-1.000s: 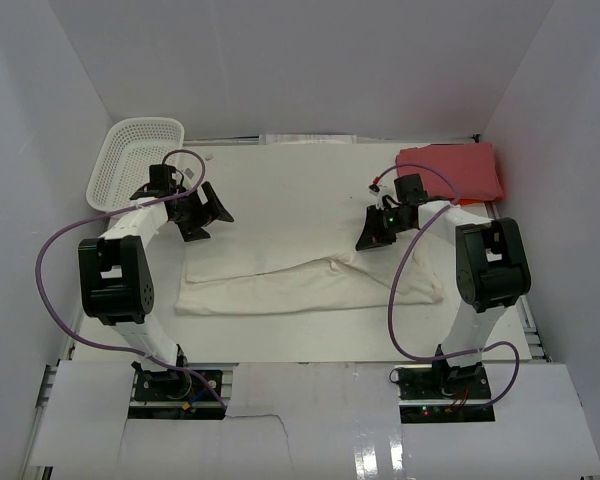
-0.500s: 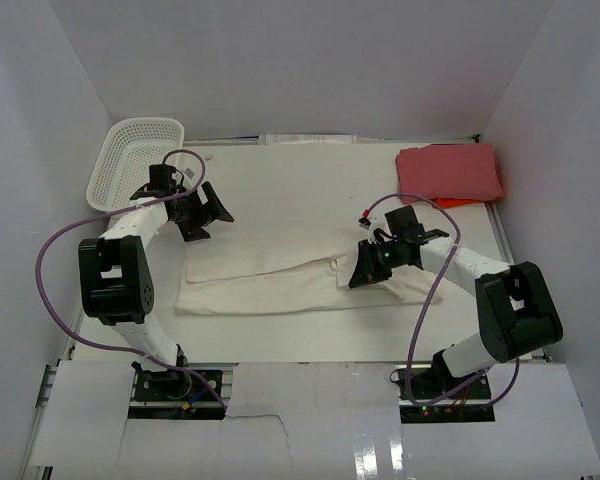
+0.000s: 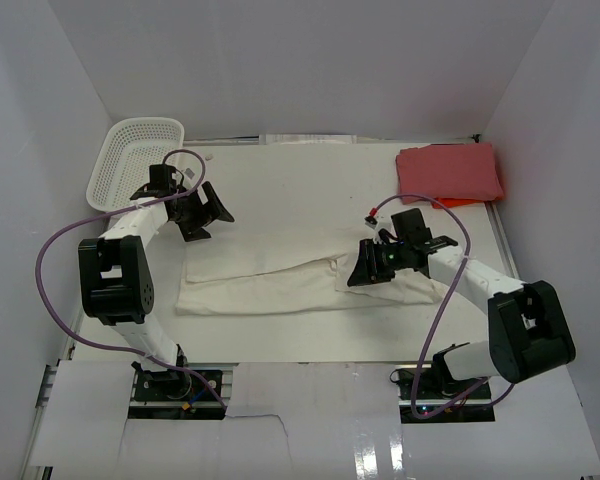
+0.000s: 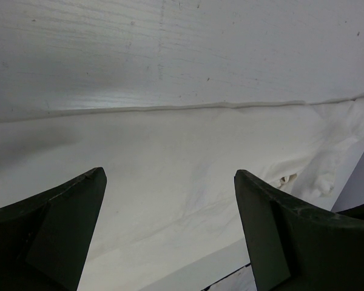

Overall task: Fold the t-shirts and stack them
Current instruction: Fold the other side of the tshirt into a rectangle, then rotate the tshirt 90 degrees

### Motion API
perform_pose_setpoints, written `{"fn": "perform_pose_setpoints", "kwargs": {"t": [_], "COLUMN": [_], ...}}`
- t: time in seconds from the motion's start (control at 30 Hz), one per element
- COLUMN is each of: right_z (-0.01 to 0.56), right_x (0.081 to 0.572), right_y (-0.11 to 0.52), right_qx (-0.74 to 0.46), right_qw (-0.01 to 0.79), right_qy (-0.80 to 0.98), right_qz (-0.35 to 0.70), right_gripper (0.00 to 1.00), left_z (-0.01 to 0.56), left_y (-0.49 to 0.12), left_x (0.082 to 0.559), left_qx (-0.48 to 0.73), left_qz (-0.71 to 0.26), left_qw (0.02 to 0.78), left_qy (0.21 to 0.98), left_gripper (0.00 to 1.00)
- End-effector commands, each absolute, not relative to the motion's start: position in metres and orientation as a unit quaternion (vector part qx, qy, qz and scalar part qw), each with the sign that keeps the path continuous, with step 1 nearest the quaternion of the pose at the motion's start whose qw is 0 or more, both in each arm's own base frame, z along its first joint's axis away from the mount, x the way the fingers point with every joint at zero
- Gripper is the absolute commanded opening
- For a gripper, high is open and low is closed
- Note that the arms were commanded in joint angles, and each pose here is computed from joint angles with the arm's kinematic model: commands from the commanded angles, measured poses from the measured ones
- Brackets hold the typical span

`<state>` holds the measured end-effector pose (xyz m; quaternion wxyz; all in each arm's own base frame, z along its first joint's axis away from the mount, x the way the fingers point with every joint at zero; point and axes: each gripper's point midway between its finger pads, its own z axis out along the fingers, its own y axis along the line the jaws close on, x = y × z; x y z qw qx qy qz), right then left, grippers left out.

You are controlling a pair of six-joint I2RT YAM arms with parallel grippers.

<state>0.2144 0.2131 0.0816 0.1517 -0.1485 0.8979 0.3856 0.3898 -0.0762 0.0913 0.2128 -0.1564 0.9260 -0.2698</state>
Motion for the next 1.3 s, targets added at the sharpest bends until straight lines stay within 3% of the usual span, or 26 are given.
{"fn": "perform_pose_setpoints", "kwargs": {"t": [0.0, 0.13, 0.27, 0.3, 0.33, 0.43, 0.5, 0.53, 0.6, 0.63, 0.67, 0.97, 1.17, 1.27], "right_z": [0.088, 0.078, 0.060, 0.056, 0.053, 0.043, 0.042, 0.043, 0.044, 0.044, 0.044, 0.017, 0.001, -0.001], "right_x": [0.247, 0.270, 0.274, 0.272, 0.269, 0.264, 0.262, 0.263, 0.262, 0.262, 0.260, 0.256, 0.274, 0.287], "right_y": [0.199, 0.169, 0.142, 0.140, 0.141, 0.138, 0.136, 0.134, 0.132, 0.132, 0.131, 0.123, 0.125, 0.130], "right_qx": [-0.132, -0.084, -0.041, -0.038, -0.039, -0.037, -0.036, -0.035, -0.033, -0.034, -0.033, -0.026, -0.030, -0.032], "right_qw": [0.224, 0.247, 0.233, 0.224, 0.219, 0.213, 0.216, 0.221, 0.225, 0.226, 0.224, 0.186, 0.161, 0.159], "right_qy": [0.910, 0.938, 0.960, 0.963, 0.964, 0.966, 0.966, 0.965, 0.965, 0.964, 0.965, 0.977, 0.982, 0.982], "right_qz": [0.323, 0.226, 0.149, 0.145, 0.148, 0.143, 0.141, 0.138, 0.134, 0.133, 0.132, 0.105, 0.090, 0.093], "right_gripper": [0.41, 0.43, 0.38, 0.31, 0.09, 0.08, 0.08, 0.08, 0.08, 0.08, 0.08, 0.08, 0.08, 0.08], "left_z": [0.106, 0.096, 0.081, 0.077, 0.072, 0.061, 0.059, 0.058, 0.058, 0.059, 0.058, 0.037, 0.020, 0.014], "left_y": [-0.078, -0.078, -0.070, -0.078, -0.078, -0.074, -0.071, -0.068, -0.065, -0.063, -0.058, -0.020, -0.003, -0.006], "left_x": [0.390, 0.388, 0.387, 0.383, 0.382, 0.382, 0.384, 0.384, 0.384, 0.385, 0.384, 0.375, 0.355, 0.348], "left_qx": [-0.142, -0.139, -0.140, -0.132, -0.132, -0.135, -0.136, -0.136, -0.139, -0.141, -0.144, -0.159, -0.126, -0.111], "left_qz": [-0.280, -0.270, -0.215, -0.213, -0.202, -0.184, -0.175, -0.166, -0.157, -0.152, -0.138, -0.008, 0.168, 0.192], "left_qw": [0.232, 0.221, 0.207, 0.199, 0.196, 0.185, 0.183, 0.184, 0.187, 0.191, 0.193, 0.173, 0.122, 0.107], "left_qy": [0.921, 0.927, 0.944, 0.947, 0.951, 0.956, 0.958, 0.959, 0.960, 0.960, 0.961, 0.972, 0.970, 0.969], "left_gripper": [0.98, 0.98, 0.98, 0.98, 0.98, 0.95, 0.77, 0.54, 0.34, 0.06, 0.00, 0.00, 0.00, 0.00]}}
